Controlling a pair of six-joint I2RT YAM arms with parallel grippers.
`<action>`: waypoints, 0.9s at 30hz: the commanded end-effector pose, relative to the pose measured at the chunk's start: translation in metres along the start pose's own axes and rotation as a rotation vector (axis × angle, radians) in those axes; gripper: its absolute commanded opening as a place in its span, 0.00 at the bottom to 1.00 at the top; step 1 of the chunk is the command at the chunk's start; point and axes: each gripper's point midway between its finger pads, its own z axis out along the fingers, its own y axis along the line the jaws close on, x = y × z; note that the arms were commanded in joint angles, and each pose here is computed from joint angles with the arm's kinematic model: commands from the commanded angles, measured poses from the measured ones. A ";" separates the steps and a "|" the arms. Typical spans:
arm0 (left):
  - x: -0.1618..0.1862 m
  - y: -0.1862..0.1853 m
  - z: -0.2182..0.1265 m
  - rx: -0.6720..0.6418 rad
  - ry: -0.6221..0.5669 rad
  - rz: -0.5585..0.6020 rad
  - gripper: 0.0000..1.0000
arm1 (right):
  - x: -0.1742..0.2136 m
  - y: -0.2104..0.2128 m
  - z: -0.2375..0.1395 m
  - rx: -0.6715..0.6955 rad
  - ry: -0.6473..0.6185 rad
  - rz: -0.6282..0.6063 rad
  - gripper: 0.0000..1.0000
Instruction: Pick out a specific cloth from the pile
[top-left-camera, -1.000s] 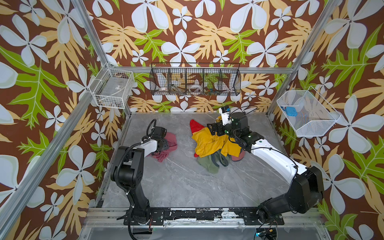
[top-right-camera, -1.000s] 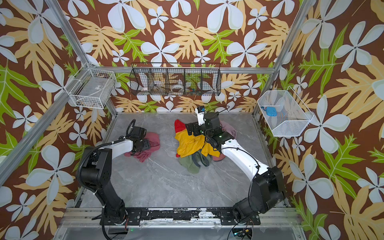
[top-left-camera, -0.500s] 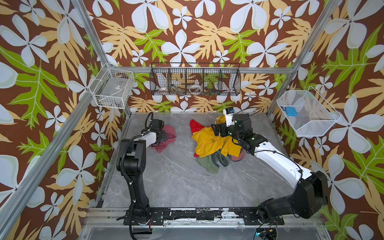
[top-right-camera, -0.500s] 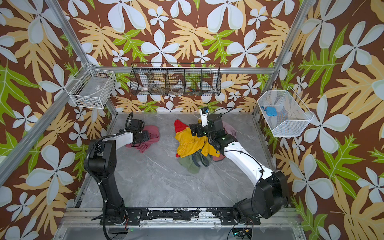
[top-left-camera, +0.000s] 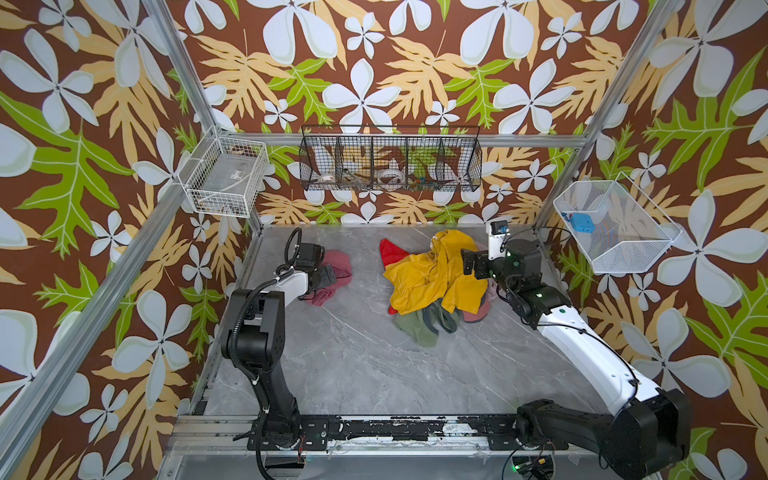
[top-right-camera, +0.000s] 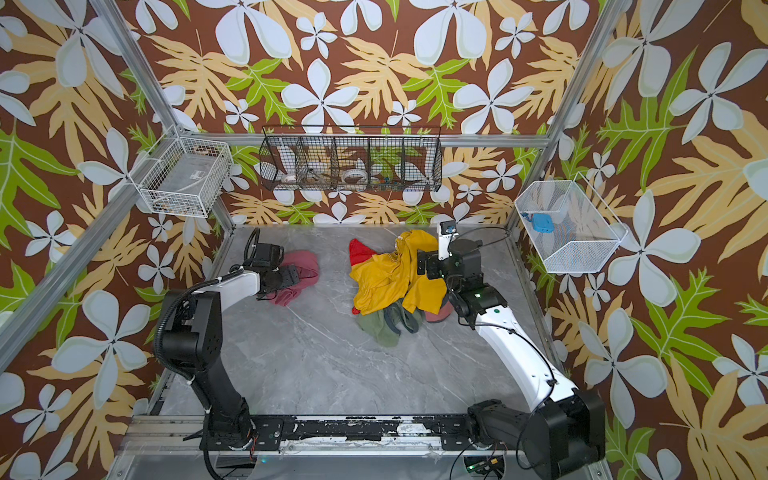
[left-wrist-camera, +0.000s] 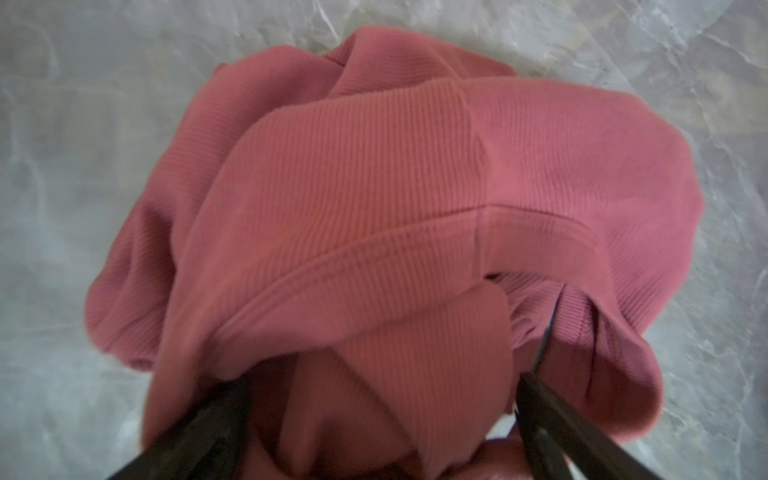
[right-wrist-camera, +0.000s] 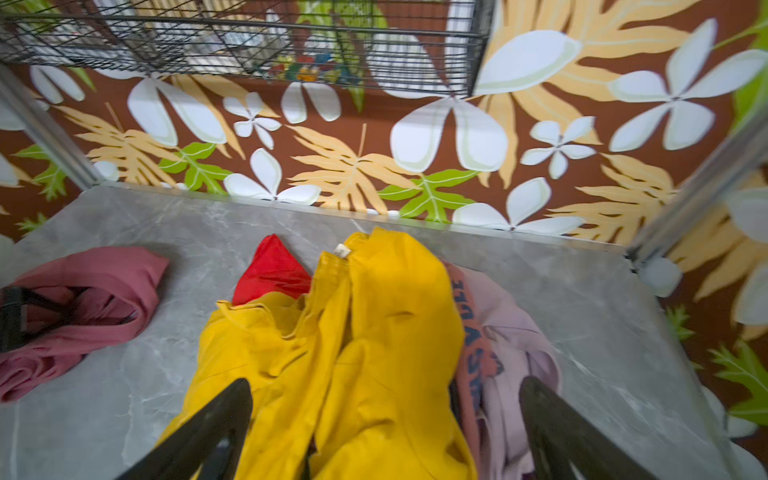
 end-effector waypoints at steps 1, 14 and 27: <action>-0.012 0.001 -0.009 0.001 -0.058 -0.032 1.00 | 0.001 -0.019 -0.010 0.052 -0.036 -0.007 0.99; -0.026 0.005 -0.070 0.027 -0.257 -0.061 1.00 | 0.053 -0.045 -0.030 0.132 -0.131 0.064 1.00; -0.017 0.008 -0.111 0.065 -0.365 -0.059 1.00 | 0.098 -0.075 -0.045 0.281 -0.223 0.048 0.99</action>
